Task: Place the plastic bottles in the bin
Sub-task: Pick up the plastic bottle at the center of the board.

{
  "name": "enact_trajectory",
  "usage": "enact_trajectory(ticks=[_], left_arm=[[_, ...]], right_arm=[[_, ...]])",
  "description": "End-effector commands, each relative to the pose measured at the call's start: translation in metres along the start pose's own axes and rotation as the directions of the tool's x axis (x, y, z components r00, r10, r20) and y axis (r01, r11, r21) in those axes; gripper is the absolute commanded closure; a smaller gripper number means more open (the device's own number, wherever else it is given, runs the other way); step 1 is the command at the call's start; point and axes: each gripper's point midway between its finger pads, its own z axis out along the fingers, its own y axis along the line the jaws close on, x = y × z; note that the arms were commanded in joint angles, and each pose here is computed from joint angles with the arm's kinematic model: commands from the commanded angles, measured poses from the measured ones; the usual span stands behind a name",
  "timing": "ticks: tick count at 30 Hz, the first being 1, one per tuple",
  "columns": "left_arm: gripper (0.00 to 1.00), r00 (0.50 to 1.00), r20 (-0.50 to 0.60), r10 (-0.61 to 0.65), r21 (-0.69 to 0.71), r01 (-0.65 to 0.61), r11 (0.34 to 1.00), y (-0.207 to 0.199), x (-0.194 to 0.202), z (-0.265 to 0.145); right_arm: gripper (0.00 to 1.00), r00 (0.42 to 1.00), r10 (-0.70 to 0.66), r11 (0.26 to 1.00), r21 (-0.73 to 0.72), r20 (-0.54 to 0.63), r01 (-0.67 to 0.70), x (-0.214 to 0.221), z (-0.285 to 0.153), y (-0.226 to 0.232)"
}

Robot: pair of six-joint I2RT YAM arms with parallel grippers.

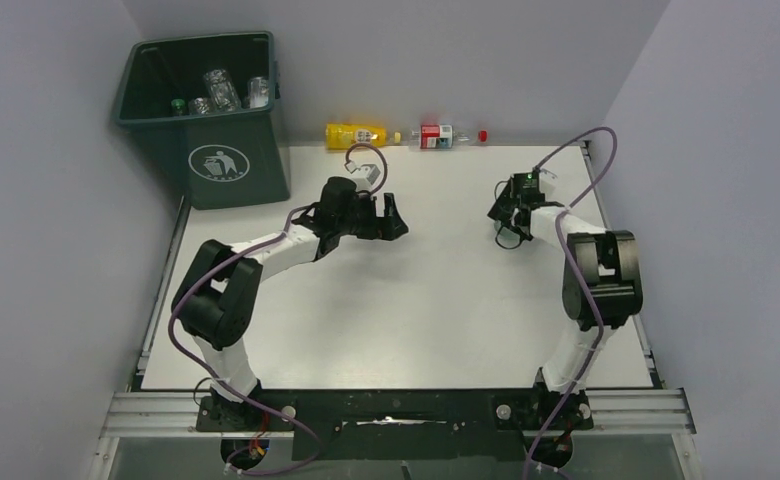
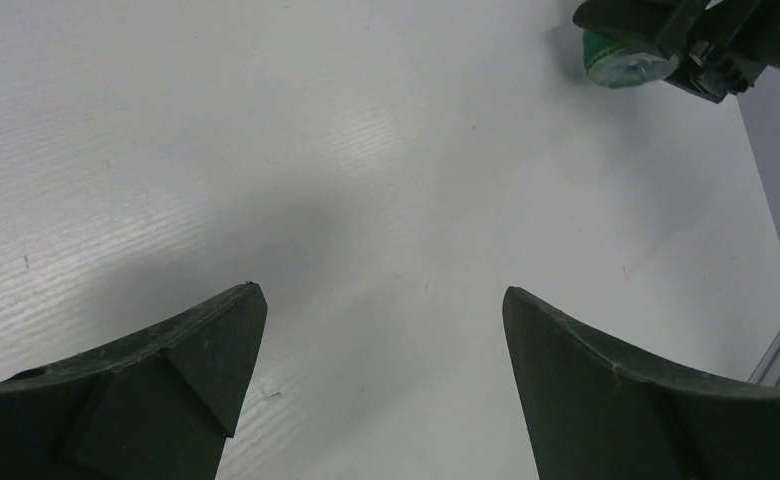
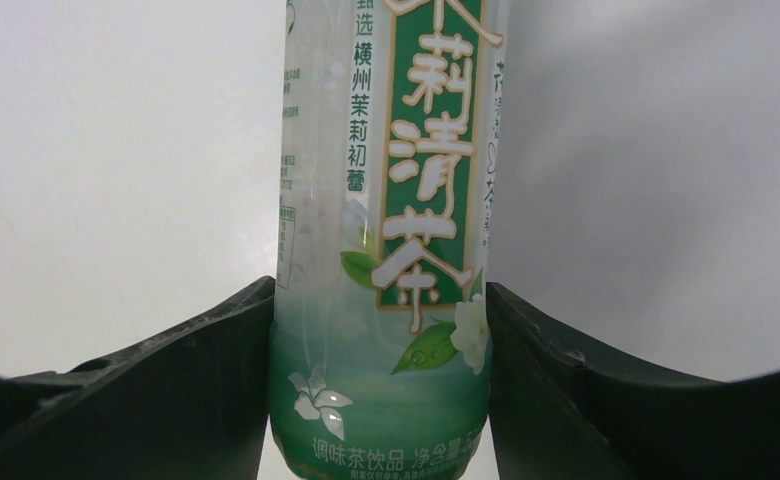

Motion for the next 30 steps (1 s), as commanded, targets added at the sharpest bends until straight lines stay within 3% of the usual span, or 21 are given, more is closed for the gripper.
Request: enact_trajectory(ticks=[1, 11, 25, 30], left_arm=[[0.10, 0.999, 0.045, 0.006, 0.044, -0.008, 0.999, -0.022, -0.017, -0.023], [0.10, 0.999, -0.019, -0.030, 0.081, 0.031, 0.996, -0.033, 0.006, -0.034], [0.09, 0.996, -0.035, -0.084, 0.224, 0.090, 0.970, -0.069, -0.006, -0.047], [0.09, 0.989, -0.043, -0.139, 0.335, 0.145, 0.931, -0.091, -0.018, -0.061]], right_arm=[[0.43, 0.994, 0.037, 0.996, -0.088, 0.098, -0.029, -0.006, -0.039, 0.008], [0.42, 0.998, -0.050, 0.982, -0.183, 0.029, 0.055, 0.066, -0.095, 0.011], [0.42, 0.994, -0.077, 0.935, -0.342, 0.074, 0.098, 0.078, -0.152, 0.018], [0.42, 0.992, -0.087, 0.891, -0.438, 0.093, 0.119, 0.081, -0.170, 0.028]])
